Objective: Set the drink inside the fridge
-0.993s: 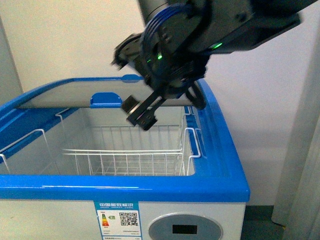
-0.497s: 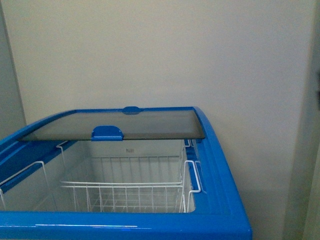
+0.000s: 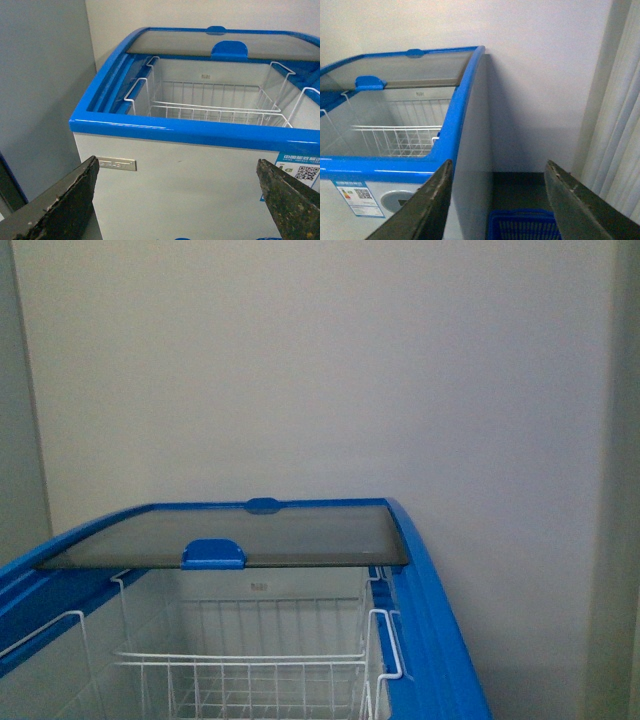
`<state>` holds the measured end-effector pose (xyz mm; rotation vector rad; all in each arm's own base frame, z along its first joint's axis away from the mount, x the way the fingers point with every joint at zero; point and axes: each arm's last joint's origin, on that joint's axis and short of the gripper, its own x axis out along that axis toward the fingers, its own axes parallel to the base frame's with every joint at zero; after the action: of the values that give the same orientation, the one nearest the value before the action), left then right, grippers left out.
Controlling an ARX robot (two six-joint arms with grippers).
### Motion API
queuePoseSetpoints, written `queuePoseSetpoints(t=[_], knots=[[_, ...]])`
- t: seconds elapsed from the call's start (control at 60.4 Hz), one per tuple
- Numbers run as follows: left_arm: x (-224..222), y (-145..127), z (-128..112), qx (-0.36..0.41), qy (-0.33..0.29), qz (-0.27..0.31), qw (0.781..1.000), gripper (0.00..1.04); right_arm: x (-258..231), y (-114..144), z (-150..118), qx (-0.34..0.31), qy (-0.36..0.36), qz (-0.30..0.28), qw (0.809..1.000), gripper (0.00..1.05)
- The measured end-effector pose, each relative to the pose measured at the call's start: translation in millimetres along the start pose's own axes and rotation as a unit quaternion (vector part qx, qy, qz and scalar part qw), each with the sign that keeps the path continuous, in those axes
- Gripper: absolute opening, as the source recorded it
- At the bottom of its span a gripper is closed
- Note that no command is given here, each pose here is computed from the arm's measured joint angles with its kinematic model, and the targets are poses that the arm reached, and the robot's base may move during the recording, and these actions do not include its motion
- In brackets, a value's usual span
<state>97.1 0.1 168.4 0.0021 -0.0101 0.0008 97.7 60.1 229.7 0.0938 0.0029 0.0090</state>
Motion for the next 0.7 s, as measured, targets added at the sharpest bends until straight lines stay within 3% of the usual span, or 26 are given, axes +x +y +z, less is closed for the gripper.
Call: queuePoseSetpoints(t=[0.199,0.315,0.695], knots=[[0.0,0.0,0.0,0.0,0.0,0.001,1.0,0.97,0.3,-14.4,-31.2,-0.04,0.008,0.008,0.999,0.27],[0.0,0.0,0.0,0.0,0.0,0.0,1.0,0.97,-0.2,-29.5,-36.4,-0.045,0.003,0.005,0.999,0.02],[0.0,0.0,0.0,0.0,0.0,0.0,1.0,0.97,-0.3,-53.6,-47.9,-0.044,-0.001,0.004,0.999,0.03]])
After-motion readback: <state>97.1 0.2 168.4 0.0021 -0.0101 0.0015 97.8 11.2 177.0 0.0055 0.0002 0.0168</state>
